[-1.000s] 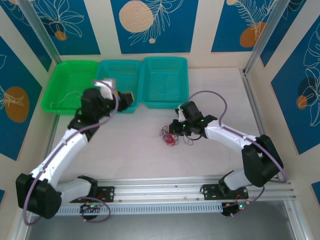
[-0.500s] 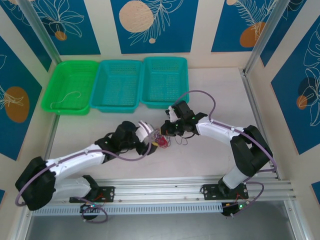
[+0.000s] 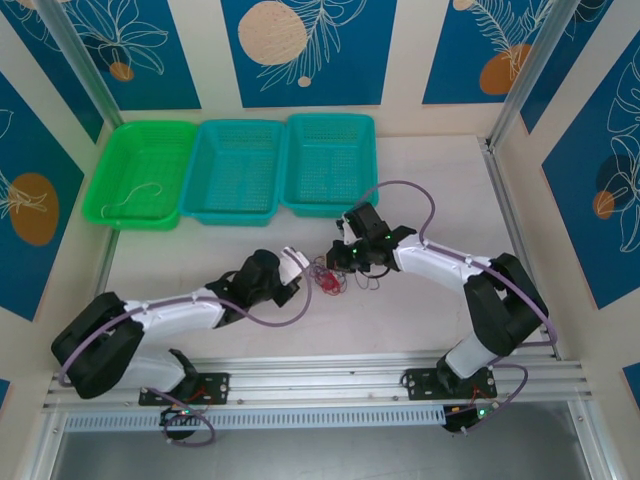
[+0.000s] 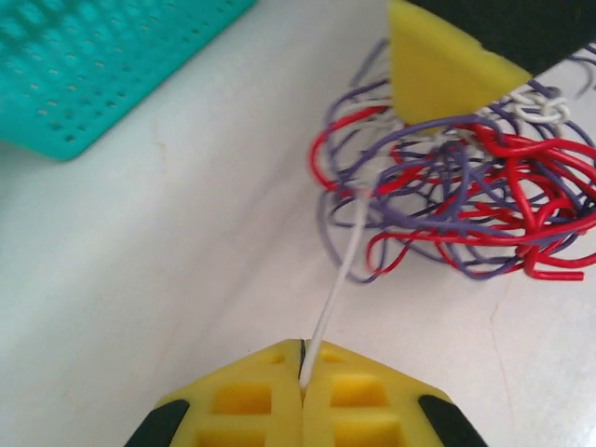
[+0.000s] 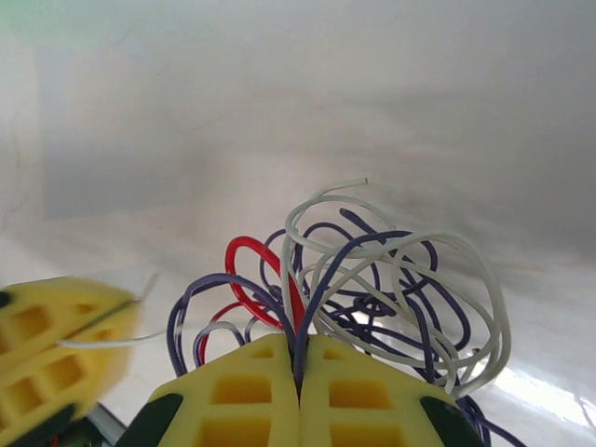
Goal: Untangle the cables
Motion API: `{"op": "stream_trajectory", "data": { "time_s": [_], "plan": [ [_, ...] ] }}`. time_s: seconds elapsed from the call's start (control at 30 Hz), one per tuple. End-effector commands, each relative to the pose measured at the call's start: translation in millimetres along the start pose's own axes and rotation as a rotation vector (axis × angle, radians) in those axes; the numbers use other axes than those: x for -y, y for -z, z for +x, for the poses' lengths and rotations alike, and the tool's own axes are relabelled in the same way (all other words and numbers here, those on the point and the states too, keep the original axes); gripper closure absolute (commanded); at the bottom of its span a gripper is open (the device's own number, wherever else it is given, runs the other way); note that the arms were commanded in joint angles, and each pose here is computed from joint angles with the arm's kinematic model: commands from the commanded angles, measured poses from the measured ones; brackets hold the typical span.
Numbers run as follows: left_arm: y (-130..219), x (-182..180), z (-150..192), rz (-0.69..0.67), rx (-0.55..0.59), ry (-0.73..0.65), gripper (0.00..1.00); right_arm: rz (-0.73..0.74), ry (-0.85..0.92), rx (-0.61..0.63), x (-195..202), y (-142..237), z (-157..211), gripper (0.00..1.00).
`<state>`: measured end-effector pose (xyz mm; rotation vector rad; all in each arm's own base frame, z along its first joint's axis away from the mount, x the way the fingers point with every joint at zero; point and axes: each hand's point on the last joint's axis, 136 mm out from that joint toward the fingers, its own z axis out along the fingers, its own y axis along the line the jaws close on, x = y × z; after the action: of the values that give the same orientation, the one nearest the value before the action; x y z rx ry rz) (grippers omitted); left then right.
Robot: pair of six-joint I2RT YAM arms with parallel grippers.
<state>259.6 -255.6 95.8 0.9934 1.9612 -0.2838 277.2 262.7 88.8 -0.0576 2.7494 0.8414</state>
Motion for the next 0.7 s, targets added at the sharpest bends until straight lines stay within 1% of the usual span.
{"op": "stream_trajectory", "data": {
  "time_s": [0.0, 0.07, 0.13, 0.17, 0.23, 0.27, 0.37, 0.4, 0.47, 0.57, 0.67],
  "plan": [
    [21.5, -30.9, -13.3, -0.147, 0.062, 0.086, 1.00, 0.217, -0.180, 0.056, 62.1, 13.2, 5.6, 1.00],
    [36.1, -50.0, -13.5, -0.222, 0.065, 0.166, 1.00, 0.269, -0.267, 0.058, 89.6, 14.9, 15.2, 0.95],
    [49.5, -67.2, -13.3, -0.278, 0.076, 0.252, 1.00, 0.307, -0.320, 0.067, 108.4, 17.7, 21.4, 0.88],
    [55.0, -72.8, -13.4, -0.287, 0.082, 0.296, 1.00, 0.322, -0.332, 0.071, 114.3, 18.8, 23.4, 0.86],
    [58.9, -70.0, -18.5, -0.245, 0.099, 0.326, 1.00, 0.318, -0.299, 0.075, 111.1, 20.8, 21.6, 0.84],
    [58.8, -64.0, -23.3, -0.204, 0.113, 0.320, 1.00, 0.311, -0.263, 0.073, 104.7, 21.3, 19.4, 0.80],
    [52.5, -42.3, -34.8, -0.067, 0.147, 0.300, 1.00, 0.291, -0.114, 0.091, 74.7, 27.3, 10.9, 0.55],
    [49.7, -37.7, -36.2, -0.039, 0.150, 0.298, 1.00, 0.291, -0.073, 0.105, 65.8, 31.0, 7.7, 0.50],
    [44.0, -35.1, -35.0, -0.025, 0.136, 0.306, 1.00, 0.270, 0.004, 0.154, 45.5, 41.0, -2.0, 0.49],
    [40.3, -39.3, -31.1, -0.050, 0.110, 0.324, 1.00, 0.157, 0.180, 0.220, 0.9, 48.8, -10.7, 0.48],
    [42.4, -42.4, -32.0, -0.066, 0.107, 0.334, 1.00, 0.061, 0.316, 0.231, -38.1, 40.5, -9.8, 0.49]
  ]
}}
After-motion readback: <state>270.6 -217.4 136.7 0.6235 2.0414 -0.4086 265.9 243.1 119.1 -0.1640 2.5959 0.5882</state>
